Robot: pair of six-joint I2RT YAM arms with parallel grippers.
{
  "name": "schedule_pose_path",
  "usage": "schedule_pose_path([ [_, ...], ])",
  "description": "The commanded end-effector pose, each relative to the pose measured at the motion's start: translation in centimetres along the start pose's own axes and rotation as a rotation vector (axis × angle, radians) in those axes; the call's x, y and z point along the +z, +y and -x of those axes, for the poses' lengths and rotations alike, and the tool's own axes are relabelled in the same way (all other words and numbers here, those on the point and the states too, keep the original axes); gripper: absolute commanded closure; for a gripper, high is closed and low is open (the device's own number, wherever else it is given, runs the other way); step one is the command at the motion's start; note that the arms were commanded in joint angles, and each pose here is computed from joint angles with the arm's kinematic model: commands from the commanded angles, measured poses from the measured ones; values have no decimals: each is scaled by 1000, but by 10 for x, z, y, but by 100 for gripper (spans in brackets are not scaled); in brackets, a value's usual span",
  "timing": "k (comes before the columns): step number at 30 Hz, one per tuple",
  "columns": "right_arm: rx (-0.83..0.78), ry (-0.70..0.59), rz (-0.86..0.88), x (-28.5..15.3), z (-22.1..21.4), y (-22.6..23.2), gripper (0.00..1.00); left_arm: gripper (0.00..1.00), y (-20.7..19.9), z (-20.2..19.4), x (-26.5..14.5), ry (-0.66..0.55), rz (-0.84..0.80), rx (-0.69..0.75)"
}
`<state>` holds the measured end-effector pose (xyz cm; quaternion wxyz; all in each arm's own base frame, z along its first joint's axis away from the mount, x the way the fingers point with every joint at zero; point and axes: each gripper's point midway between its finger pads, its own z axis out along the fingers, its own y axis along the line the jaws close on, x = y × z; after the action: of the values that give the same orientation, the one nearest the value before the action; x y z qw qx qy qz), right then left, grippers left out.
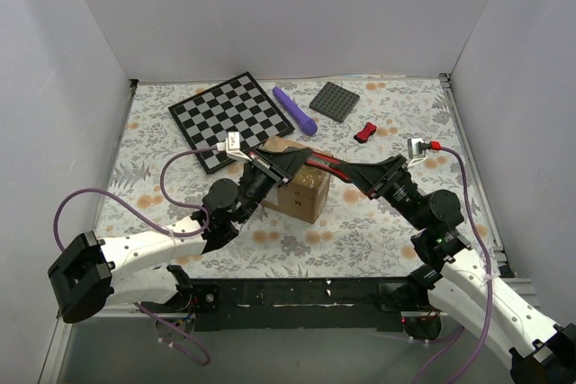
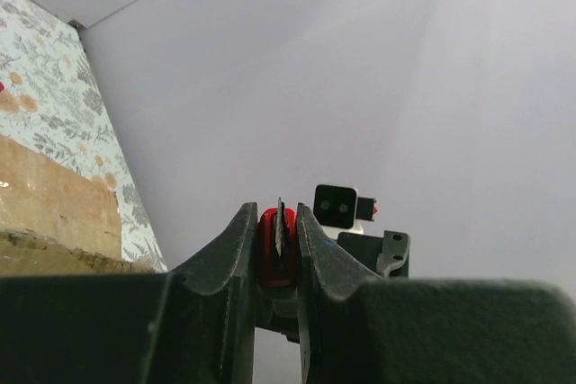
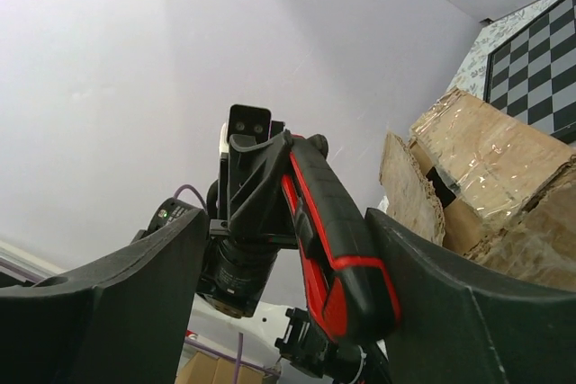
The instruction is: Unpack the express box
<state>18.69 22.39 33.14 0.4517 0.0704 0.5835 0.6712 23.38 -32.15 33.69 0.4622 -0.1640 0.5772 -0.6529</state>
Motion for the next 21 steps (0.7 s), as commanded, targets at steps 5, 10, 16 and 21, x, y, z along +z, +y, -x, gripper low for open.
schedule_pose_path([
  [5, 20, -78, 68, 3, 15, 15, 27, 100, -33, 34, -6, -210, -71, -46],
  [10, 15, -43, 83, 9, 12, 21, 33, 100, -41, 27, -11, -220, -111, -2],
  [16, 16, -46, 96, 13, 15, 25, 36, 100, -38, 12, -13, -178, -112, 23],
  [21, 26, -49, 114, 15, 16, 28, 45, 100, -35, -1, -13, -135, -121, 27],
])
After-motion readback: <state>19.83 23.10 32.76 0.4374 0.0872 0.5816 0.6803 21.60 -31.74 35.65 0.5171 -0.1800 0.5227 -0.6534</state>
